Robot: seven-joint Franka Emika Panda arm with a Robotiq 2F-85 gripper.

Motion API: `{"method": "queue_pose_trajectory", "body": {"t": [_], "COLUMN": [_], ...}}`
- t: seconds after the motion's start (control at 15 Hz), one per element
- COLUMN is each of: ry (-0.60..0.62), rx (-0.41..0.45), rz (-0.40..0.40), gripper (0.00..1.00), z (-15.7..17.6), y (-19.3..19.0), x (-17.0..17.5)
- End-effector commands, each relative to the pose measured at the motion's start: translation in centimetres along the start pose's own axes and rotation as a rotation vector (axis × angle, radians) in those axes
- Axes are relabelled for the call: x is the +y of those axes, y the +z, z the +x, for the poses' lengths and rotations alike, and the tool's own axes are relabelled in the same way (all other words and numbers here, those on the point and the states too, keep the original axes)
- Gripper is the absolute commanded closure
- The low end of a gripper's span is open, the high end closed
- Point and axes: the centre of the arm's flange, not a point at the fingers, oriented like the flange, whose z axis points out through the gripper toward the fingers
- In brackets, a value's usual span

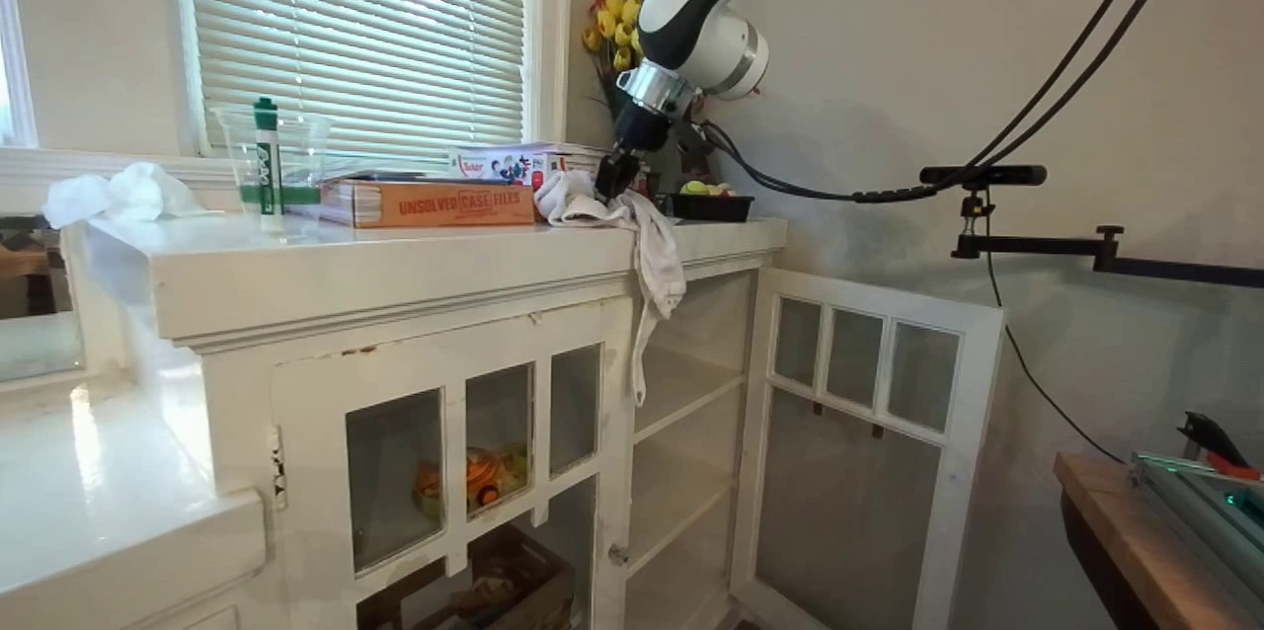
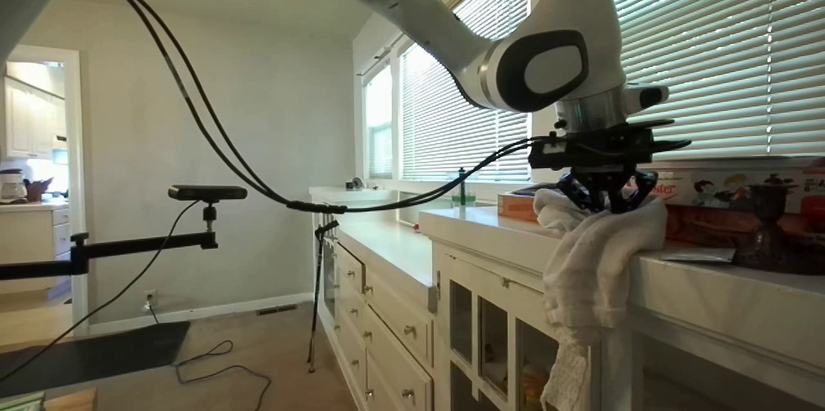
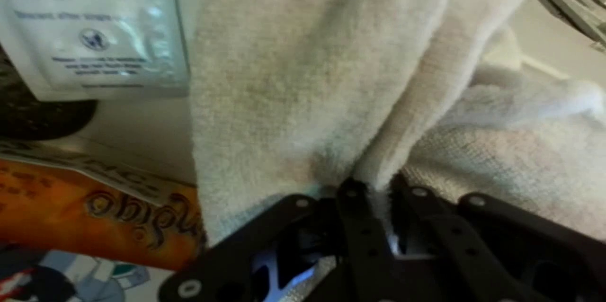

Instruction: Take the cloth off of the cabinet door and white the top of the cabinet with it

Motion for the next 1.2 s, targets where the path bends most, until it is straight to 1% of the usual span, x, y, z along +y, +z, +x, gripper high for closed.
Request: {"method": "queue_pose_trajectory", "body": {"t": [0.0, 0.33, 0.47, 0.6, 0.67, 0.87, 1.0, 1.13], "ry": [-0.077, -0.213, -0.242, -0.251, -0.303, -0.403, -0.474, -0.539], "rx": [0.033, 0.097, 0.115, 0.141, 0.198, 0.309, 0.379, 0.453], "rz": [0.083, 0.186, 0.197, 0.180, 0.137, 0.035, -0.029, -0.088], "gripper": [0.97, 0.97, 0.97, 0.97, 0.97, 0.97, 0.97, 0.97], "z": [2.1, 5.9, 6.5, 6.7, 7.0, 8.7, 10.3, 11.9], "y": [0.4, 0.4, -0.2, -1.4, -3.3, -8.3, -12.2, -15.3], "x": [-4.6, -11.6, -12.9, -12.6, -12.4, -11.6, -11.4, -11.3]}}
